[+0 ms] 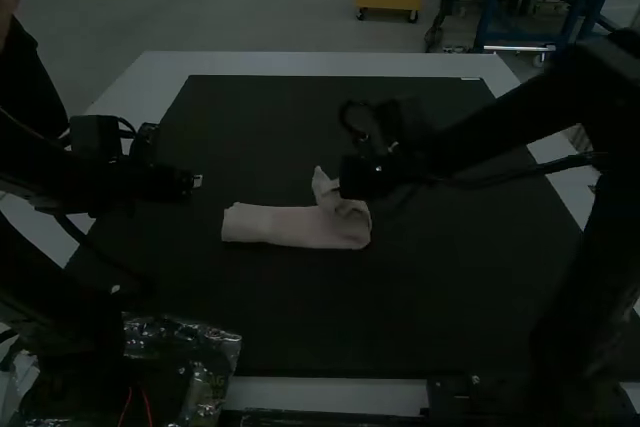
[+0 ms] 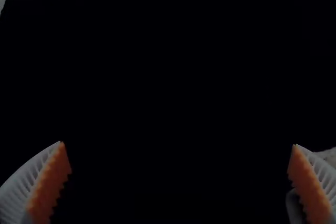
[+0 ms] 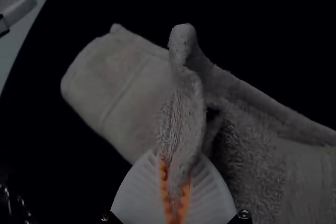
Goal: Fold the towel.
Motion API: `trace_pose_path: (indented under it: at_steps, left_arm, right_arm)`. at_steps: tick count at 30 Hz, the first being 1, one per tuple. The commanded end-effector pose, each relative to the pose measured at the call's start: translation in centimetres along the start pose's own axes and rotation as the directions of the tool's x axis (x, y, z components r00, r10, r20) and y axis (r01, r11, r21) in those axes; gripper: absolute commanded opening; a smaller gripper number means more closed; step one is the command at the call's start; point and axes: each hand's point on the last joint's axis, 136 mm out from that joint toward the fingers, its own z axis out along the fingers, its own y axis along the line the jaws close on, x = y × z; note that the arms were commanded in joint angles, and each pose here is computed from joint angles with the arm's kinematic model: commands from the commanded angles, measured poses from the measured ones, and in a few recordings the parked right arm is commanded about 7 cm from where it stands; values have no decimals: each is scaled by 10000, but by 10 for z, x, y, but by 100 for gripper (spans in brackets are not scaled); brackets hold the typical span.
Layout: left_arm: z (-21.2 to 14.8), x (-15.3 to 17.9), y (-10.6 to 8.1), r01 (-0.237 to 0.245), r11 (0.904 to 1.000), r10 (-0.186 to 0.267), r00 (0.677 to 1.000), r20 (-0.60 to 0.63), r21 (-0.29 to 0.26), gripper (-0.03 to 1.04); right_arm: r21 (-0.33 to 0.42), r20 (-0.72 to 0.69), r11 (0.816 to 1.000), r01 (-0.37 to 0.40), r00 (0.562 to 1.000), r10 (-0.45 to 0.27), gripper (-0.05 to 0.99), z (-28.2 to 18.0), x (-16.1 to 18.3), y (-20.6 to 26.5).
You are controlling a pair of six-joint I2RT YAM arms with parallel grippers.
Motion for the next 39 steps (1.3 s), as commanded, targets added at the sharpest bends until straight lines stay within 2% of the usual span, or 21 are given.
trace_pose_path:
  at_steps: [1, 10, 33, 39]
  left_arm:
    - [-1, -4, 0, 36, 10000, -36, 9998, 200, 3, 97]
    - [-2, -1, 3, 195, 9997, -193, 9997, 160, -114, 97]
    - [-12, 8, 36, 758, 9927, -736, 9969, 267, -937, 97]
    - [-12, 11, 36, 787, 9923, -765, 9967, 260, -958, 97]
  right_arm:
    - [-321, 200, 9994, 152, 9997, -145, -3, 12, -14, 19]
    - [-766, -27, 9960, 459, 9989, -462, -3, 45, -20, 42]
    - [-1407, -323, 9864, 846, 9954, -900, -3, 95, -23, 78]
    - [-1566, -413, 9834, 913, 9942, -989, -3, 107, -21, 87]
